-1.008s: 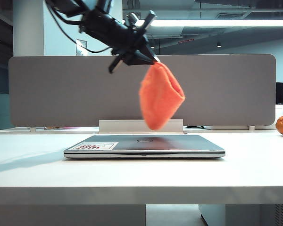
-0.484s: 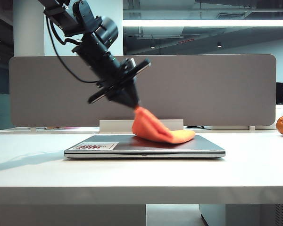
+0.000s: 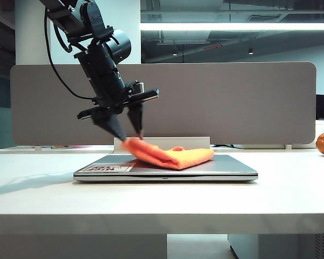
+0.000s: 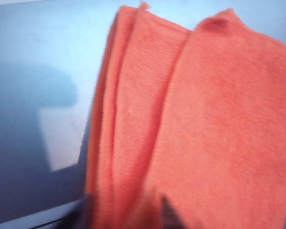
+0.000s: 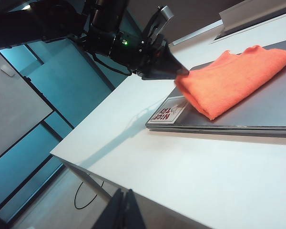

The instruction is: Pick up the orange rag and put it over the laptop.

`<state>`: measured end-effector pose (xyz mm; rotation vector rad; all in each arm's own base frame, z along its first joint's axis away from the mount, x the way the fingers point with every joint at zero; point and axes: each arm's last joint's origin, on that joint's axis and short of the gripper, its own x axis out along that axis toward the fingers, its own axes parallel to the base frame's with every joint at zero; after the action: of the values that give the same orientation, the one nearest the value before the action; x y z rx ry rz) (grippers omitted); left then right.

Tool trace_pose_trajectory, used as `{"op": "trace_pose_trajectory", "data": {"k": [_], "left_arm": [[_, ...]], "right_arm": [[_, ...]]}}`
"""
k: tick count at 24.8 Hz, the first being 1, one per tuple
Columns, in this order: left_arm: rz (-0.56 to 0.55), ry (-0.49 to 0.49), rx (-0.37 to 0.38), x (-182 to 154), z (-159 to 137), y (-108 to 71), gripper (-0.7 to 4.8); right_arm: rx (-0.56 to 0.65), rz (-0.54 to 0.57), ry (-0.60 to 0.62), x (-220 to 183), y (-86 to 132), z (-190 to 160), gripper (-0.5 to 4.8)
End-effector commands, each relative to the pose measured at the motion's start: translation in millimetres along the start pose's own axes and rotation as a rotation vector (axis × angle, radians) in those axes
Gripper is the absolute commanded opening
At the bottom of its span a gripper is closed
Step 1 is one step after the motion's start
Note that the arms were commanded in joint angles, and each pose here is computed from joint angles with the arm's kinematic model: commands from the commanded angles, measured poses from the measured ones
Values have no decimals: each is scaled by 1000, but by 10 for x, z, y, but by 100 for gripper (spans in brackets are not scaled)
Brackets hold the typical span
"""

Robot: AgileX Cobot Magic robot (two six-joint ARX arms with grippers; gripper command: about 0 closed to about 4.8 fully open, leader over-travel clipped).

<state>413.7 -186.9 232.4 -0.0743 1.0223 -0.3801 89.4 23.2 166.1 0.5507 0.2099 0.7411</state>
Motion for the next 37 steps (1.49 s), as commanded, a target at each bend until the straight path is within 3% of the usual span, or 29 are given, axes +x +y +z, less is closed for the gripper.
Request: {"op": "trace_pose_trajectory", "data": {"k": [1,3,4,6,8,9,13,19,25,29,37], "left_arm": [[22,-23,8,-34,27,-10,318],[53,-19,31,-47,23,0,421],[62,-10,36,-63,16,3,442],[76,11,68,-150,4,15,434],[104,3,86,-246,14,22,366],[114,-11,107,-316,29,19,300],[107,-79,127,-603,95,18,126],[118,-153,162,-1035,125,30,-7],[182,-191,166,-1254,36,76,-6],[209,-242,151,-1483,-150,159,-6],[197,-356,133,-1789,-511,177,-6]], "right_arm": [[-6,8,-2,1,1,-1,-5],[-6,8,-2,1,1,-1,-5],[-6,8,-2,1,1,-1,-5],[-6,8,-3,1,1,-1,-5],[-11,8,-3,1,1,-1,-5],[-17,7,-3,1,1,-1,-5],[-18,-2,-9,1,-2,1,-5],[-18,-50,-40,0,-16,10,-5],[-16,-86,-26,-1,-41,-16,-5],[-3,-227,4,-11,-121,-91,-5],[-90,-231,10,-12,-121,-89,-5]]}}
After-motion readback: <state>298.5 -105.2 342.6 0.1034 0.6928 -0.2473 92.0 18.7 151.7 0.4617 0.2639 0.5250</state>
